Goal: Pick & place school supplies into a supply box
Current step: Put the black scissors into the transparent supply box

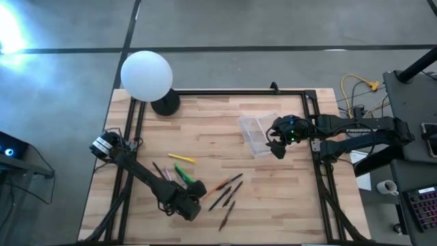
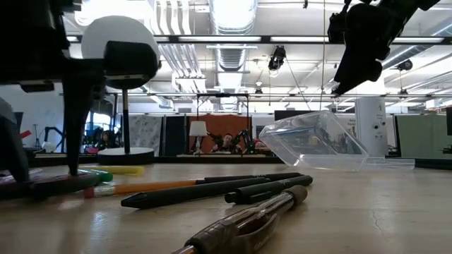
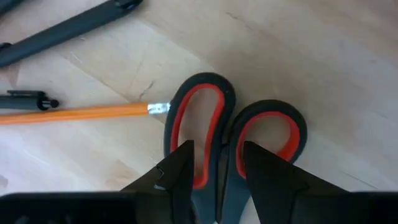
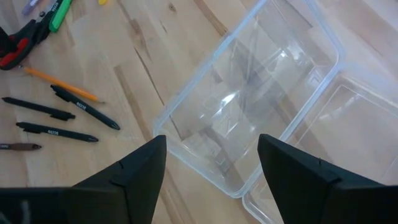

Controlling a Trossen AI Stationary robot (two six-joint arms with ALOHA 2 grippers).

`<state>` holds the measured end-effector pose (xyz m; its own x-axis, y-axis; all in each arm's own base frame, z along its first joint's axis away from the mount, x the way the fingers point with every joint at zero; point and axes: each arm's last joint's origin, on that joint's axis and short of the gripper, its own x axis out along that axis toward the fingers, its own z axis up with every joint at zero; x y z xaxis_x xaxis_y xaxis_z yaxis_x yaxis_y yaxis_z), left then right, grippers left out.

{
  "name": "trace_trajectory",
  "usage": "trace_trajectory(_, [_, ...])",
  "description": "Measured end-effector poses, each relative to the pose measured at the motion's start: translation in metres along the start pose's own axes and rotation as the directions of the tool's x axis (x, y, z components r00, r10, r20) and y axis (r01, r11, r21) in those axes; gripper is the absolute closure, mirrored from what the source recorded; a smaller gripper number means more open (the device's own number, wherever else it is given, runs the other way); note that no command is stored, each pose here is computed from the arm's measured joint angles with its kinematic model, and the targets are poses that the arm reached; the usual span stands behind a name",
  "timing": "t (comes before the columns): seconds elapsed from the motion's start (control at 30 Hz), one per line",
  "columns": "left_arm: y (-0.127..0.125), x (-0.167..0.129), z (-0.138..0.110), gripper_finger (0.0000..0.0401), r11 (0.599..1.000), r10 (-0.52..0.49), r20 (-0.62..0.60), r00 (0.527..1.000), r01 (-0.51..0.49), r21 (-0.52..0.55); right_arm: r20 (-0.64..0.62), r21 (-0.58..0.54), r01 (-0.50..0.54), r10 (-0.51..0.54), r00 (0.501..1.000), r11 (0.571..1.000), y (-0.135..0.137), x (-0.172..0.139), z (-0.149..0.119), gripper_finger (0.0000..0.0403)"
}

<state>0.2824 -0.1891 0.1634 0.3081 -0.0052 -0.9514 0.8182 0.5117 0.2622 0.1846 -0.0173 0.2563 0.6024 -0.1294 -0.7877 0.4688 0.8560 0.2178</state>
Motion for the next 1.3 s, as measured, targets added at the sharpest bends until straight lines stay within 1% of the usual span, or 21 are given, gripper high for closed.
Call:
trace_trajectory(0.1, [0.003, 0.005, -0.004, 0.0278, 1.000, -0.007, 0.021, 1.000, 0.007, 0.006, -0.001, 0.007, 0.000, 0.000, 1.000, 1.000, 0.000, 0.000, 0.000, 0.0161])
trace_trajectory(0.27, [0.004, 0.012, -0.013, 0.0282, 0.997, -0.071, 0.040, 0.997, 0.072, -0.013, -0.031, 0.005, 0.014, -0.014, 0.999, 1.000, -0.001, 0.000, -0.003, 0.0159])
trace_trajectory(0.37, [0.006, 0.014, -0.017, 0.0298, 0.995, -0.095, 0.041, 0.995, 0.096, -0.024, -0.055, 0.002, 0.026, -0.025, 0.998, 1.000, -0.003, 0.000, -0.005, 0.0159])
trace_trajectory(0.5, [0.011, 0.014, -0.019, 0.0335, 0.993, -0.107, 0.041, 0.993, 0.108, -0.038, -0.072, 0.007, 0.033, -0.033, 0.997, 0.999, -0.003, 0.000, -0.007, 0.0164])
trace_trajectory(0.57, [0.013, 0.012, -0.019, 0.0337, 0.993, -0.110, 0.030, 0.994, 0.111, -0.043, -0.069, 0.028, 0.033, -0.031, 0.997, 0.999, -0.003, -0.001, -0.007, 0.0168])
trace_trajectory(0.73, [0.021, 0.001, -0.016, 0.0337, 0.987, -0.114, -0.036, 0.993, 0.109, -0.116, -0.021, 0.030, 0.010, -0.009, 1.000, 1.000, -0.004, -0.010, -0.005, 0.0178])
trace_trajectory(0.8, [0.026, -0.009, -0.011, 0.0337, 0.985, -0.096, -0.042, 0.994, 0.089, -0.150, 0.011, 0.026, 0.000, 0.000, 1.000, 1.000, -0.003, -0.017, -0.003, 0.0181])
trace_trajectory(0.9, [0.034, -0.027, -0.004, 0.0337, 0.977, -0.101, -0.055, 0.993, 0.089, -0.195, 0.072, 0.011, -0.009, 0.008, 0.997, 1.000, -0.003, -0.029, 0.002, 0.0183])
trace_trajectory(1.0, [0.048, -0.052, 0.007, 0.0337, 0.967, -0.043, -0.053, 0.998, 0.029, -0.252, 0.136, -0.008, -0.005, 0.006, 0.991, 1.000, -0.002, -0.042, 0.007, 0.0183])
trace_trajectory(1.1, [0.066, -0.075, 0.008, 0.0337, 0.951, 0.034, -0.093, 0.995, -0.061, -0.303, 0.208, -0.038, 0.033, -0.024, 0.978, 0.999, -0.003, -0.055, 0.012, 0.0184])
trace_trajectory(1.23, [0.100, -0.103, -0.003, 0.0337, 0.919, 0.128, -0.152, 0.980, -0.175, -0.354, 0.281, -0.058, 0.110, -0.090, 0.956, 0.992, -0.005, -0.067, 0.015, 0.0184])
trace_trajectory(1.3, [0.121, -0.117, -0.012, 0.0337, 0.899, 0.172, -0.175, 0.969, -0.227, -0.375, 0.292, -0.049, 0.135, -0.115, 0.950, 0.990, -0.006, -0.070, 0.015, 0.0184])
